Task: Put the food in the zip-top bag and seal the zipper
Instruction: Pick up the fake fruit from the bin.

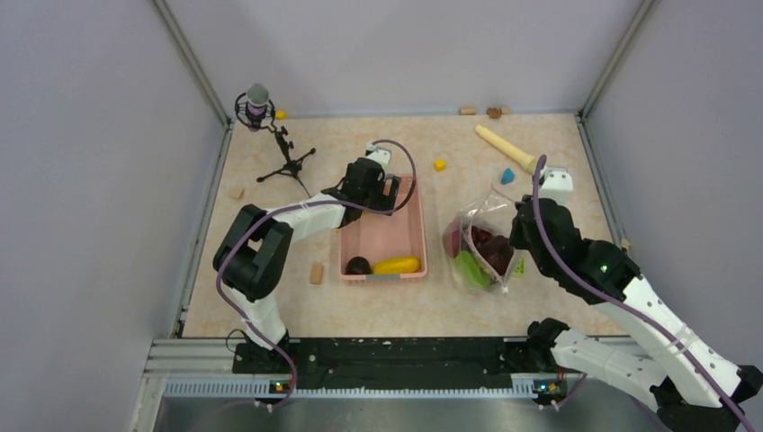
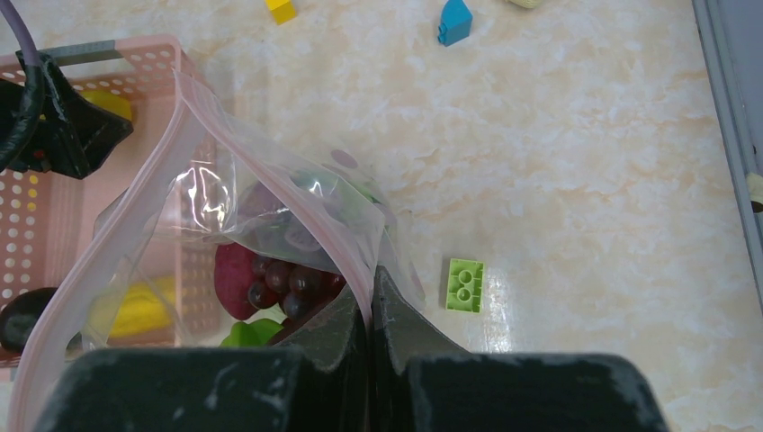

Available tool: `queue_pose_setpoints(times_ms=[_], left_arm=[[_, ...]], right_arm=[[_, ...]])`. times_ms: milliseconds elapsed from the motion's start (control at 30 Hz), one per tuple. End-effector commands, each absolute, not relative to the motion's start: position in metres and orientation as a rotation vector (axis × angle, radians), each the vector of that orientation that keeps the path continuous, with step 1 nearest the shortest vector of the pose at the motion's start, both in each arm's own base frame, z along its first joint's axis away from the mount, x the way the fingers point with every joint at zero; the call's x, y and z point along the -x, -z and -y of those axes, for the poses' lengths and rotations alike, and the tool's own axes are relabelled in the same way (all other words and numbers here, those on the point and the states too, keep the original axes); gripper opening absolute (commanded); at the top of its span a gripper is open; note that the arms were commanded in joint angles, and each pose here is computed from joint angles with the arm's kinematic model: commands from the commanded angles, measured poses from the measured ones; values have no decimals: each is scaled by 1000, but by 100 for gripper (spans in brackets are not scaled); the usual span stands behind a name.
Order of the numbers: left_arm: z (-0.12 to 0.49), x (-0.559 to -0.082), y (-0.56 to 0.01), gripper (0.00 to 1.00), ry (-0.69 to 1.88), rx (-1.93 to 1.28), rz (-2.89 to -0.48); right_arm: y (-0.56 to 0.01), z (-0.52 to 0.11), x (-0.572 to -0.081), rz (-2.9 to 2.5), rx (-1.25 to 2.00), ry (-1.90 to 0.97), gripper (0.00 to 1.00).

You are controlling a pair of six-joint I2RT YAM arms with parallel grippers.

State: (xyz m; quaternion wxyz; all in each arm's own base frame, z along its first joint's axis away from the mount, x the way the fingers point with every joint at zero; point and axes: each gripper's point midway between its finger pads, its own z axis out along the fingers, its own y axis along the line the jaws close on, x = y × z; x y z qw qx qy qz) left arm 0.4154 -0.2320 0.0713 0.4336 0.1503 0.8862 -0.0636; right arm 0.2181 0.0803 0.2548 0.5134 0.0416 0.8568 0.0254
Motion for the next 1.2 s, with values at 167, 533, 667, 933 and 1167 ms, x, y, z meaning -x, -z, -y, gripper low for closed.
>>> queue_pose_setpoints(times_ms=[167, 533, 667, 933, 1167], left_arm=[[224, -406, -60, 97, 101, -383, -2302], [209, -409, -45, 73, -75, -341, -2373], [216, -409, -49, 51, -37, -342, -2368], [241, -398, -85, 15, 175, -336, -2298], [261, -374, -141, 0, 426, -340, -2165]], right_arm=[[-264, -79, -221, -2023, -124, -72, 1], [-264, -78, -221, -2022, -128, -70, 1], [-264, -78, -221, -2022, -126, -68, 1], [-264, -78, -221, -2021, -127, -68, 1], [-264, -79, -221, -2023, -123, -77, 1]])
